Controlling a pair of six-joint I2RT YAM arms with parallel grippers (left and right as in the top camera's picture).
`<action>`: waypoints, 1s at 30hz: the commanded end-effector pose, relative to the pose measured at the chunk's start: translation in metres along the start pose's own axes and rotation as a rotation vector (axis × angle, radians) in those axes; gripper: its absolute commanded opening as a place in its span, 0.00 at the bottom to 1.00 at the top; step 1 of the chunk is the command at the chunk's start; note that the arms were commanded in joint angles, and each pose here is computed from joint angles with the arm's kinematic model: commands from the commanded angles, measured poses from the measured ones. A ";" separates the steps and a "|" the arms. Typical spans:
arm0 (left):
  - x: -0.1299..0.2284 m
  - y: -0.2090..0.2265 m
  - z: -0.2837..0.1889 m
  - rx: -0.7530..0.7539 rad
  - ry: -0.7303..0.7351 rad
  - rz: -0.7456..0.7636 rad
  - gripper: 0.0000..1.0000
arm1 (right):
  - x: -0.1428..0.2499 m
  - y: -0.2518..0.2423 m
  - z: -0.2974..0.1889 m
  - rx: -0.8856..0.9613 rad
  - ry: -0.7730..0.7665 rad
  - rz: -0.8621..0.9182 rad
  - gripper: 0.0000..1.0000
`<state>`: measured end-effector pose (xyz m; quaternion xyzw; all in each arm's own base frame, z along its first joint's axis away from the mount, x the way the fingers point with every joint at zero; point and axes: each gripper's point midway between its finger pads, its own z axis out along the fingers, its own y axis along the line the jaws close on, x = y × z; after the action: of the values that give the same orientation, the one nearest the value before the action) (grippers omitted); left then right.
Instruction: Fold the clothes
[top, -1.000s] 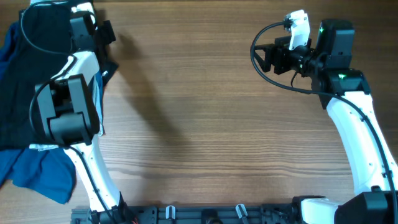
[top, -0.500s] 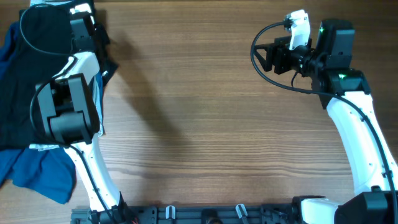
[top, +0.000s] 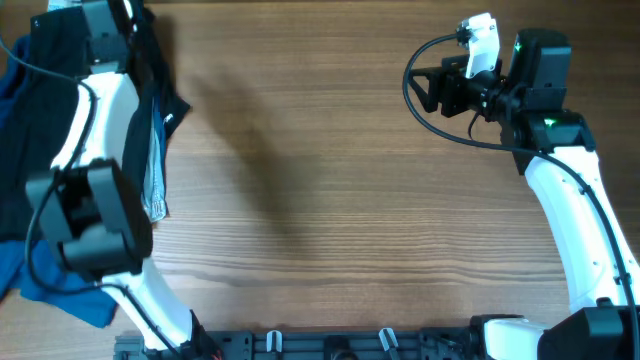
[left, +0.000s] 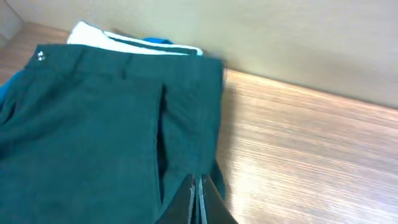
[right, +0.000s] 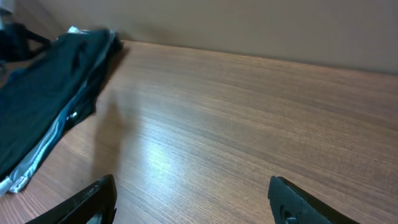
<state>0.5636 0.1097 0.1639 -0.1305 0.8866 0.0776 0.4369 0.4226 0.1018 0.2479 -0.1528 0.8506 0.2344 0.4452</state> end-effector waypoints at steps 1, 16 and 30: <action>-0.001 -0.029 -0.024 0.105 0.035 0.027 0.04 | -0.005 -0.001 0.002 0.003 -0.007 -0.017 0.79; 0.100 0.025 -0.063 -0.104 0.480 -0.039 0.39 | 0.000 0.008 0.002 -0.044 0.010 -0.006 0.79; 0.128 0.096 0.010 -0.124 0.480 -0.110 0.99 | 0.004 0.008 0.002 -0.045 0.028 0.005 0.82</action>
<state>0.4676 0.1804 0.0871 -0.2262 0.9422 0.0853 0.2319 0.4170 0.1039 0.2416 -0.1522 0.8569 0.2436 0.4281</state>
